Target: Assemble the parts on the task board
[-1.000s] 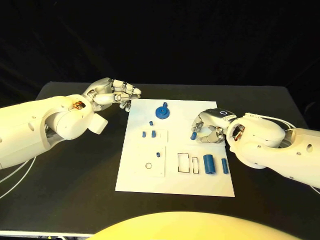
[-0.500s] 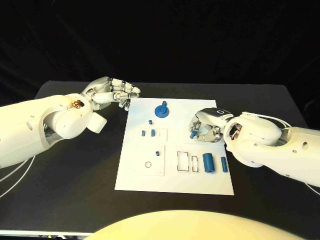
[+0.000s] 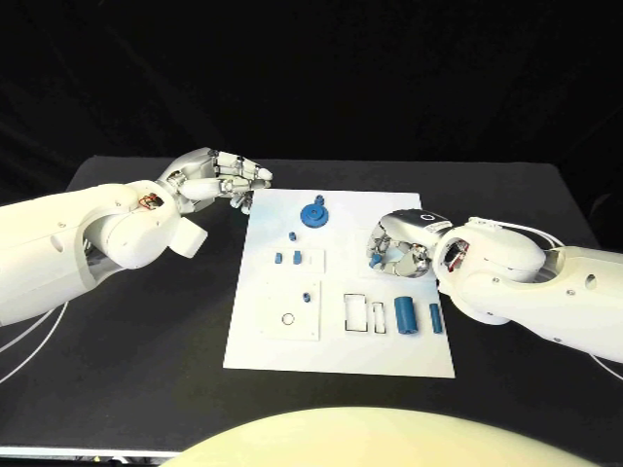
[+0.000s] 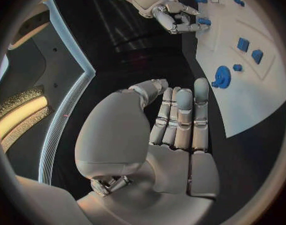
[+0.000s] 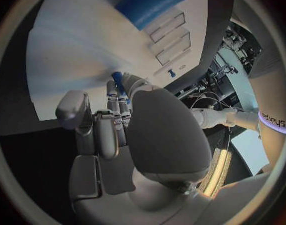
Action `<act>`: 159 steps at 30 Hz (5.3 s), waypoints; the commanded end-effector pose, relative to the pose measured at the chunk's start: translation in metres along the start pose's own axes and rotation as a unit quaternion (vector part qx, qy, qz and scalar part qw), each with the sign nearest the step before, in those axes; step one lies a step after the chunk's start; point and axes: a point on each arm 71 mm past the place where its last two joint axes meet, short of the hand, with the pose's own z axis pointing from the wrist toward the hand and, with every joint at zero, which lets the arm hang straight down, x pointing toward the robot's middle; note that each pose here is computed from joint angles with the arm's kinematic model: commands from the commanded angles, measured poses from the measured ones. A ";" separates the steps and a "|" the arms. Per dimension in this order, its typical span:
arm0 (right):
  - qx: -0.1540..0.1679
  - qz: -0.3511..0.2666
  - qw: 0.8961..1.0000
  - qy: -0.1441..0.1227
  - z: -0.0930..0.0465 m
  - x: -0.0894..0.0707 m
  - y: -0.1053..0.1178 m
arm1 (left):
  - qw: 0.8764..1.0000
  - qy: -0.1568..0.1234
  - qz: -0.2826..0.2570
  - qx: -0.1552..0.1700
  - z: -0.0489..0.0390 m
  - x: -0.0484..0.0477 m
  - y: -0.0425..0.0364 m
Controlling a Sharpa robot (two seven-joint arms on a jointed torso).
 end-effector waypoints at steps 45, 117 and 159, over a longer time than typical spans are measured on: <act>-0.148 0.075 0.984 -0.072 -0.011 0.000 0.104 | 1.000 0.014 -0.007 0.002 0.0033 0.0051 -0.0005; -0.143 0.040 0.989 0.018 0.009 0.068 0.136 | 1.000 0.015 -0.007 -0.001 0.0031 0.0058 -0.0001; -0.034 0.288 0.952 -0.096 -0.046 -0.005 0.025 | 1.000 0.010 -0.006 -0.008 -0.0008 0.0017 0.0049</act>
